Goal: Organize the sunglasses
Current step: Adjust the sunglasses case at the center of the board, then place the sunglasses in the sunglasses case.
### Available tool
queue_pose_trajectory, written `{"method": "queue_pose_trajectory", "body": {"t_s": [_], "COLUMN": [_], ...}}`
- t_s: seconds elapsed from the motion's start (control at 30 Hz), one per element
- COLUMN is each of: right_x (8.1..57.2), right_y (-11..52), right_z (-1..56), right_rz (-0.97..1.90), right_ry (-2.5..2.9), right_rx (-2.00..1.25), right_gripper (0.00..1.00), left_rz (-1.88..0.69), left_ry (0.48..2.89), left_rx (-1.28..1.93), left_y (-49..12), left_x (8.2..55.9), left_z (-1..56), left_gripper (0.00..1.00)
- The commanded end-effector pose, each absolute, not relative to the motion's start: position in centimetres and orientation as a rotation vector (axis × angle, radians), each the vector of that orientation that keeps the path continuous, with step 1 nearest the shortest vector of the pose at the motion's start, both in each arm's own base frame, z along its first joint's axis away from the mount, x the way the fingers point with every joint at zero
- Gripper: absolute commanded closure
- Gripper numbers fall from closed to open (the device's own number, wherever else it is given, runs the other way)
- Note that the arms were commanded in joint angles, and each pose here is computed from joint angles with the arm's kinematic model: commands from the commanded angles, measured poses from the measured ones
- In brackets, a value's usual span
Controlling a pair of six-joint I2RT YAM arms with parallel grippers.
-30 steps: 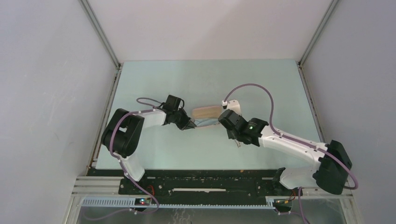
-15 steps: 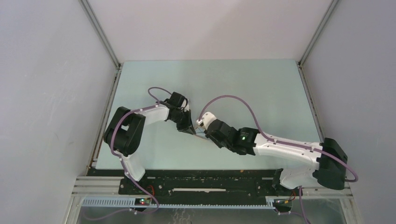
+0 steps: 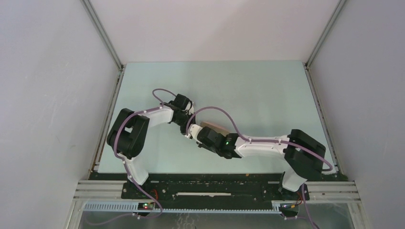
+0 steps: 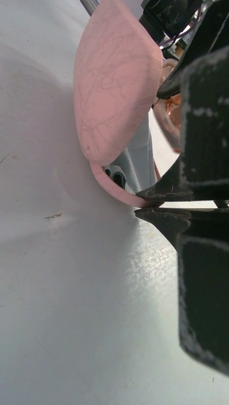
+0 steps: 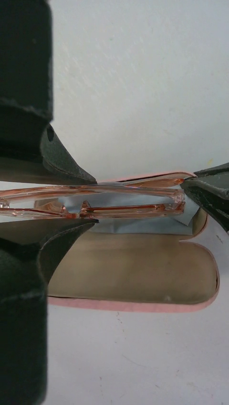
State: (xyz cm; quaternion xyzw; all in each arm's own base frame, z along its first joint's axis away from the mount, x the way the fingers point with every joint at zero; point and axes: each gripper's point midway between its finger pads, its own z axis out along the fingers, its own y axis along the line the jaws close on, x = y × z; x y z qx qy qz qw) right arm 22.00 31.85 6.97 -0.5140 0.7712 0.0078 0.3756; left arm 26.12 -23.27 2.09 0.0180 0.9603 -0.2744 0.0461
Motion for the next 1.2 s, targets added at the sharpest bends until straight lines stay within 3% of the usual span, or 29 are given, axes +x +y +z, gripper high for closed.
{"method": "queue_pose_trajectory", "body": {"t_s": [0.0,0.87,1.0,1.17], "right_x": [24.7,28.2,28.2,27.7], "right_y": [33.8,31.8,31.6,31.7], "right_z": [8.5,5.4,4.6,4.8], "right_rz": [-0.03,-0.228,-0.238,-0.201], "right_ry": [1.87,1.869,1.892,1.922], "right_rx": [-1.269,-1.25,-1.238,-1.207], "right_gripper": [0.72,0.73,0.69,0.57], "left_rz": [-0.8,-0.837,-0.84,-0.846], "left_ry": [2.951,2.95,2.948,2.946], "left_rx": [0.12,0.119,0.12,0.12], "left_y": [-23.1,-23.5,-23.5,-23.6], "left_x": [26.0,25.8,25.9,26.0], "left_z": [2.1,2.3,2.3,2.4], "left_gripper": [1.0,1.0,1.0,1.0]}}
